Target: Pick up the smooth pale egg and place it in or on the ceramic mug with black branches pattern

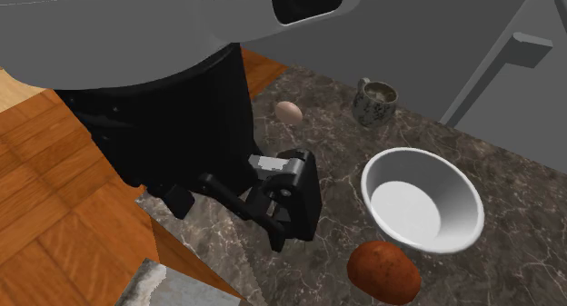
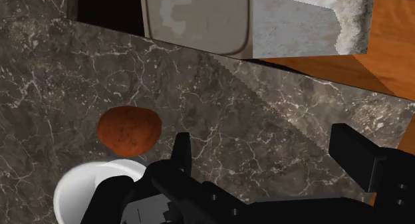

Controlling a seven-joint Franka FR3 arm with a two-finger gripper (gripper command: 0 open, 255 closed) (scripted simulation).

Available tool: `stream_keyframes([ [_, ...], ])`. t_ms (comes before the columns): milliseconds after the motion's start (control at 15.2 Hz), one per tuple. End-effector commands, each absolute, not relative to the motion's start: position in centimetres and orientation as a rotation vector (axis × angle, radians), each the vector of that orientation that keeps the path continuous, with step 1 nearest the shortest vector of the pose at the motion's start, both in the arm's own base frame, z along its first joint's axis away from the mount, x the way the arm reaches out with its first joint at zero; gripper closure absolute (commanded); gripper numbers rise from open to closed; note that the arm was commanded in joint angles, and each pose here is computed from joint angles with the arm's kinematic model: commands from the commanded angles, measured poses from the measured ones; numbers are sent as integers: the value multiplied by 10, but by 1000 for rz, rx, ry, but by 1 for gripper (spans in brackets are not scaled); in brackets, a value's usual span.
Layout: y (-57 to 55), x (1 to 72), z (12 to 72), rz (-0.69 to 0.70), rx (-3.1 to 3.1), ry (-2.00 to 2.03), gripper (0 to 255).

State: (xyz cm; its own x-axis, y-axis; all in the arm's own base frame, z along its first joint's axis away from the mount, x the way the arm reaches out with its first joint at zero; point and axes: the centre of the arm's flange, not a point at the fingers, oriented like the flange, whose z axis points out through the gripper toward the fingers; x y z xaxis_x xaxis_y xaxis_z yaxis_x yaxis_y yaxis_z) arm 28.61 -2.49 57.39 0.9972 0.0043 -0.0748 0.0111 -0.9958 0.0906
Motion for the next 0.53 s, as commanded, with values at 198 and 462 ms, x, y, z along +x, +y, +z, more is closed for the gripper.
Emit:
stream_keyframes([
  [198, -18, 320, 555, -103, 3026, 64, 0],
  [462, -7, 364, 530, -90, 2995, 132, 0],
])
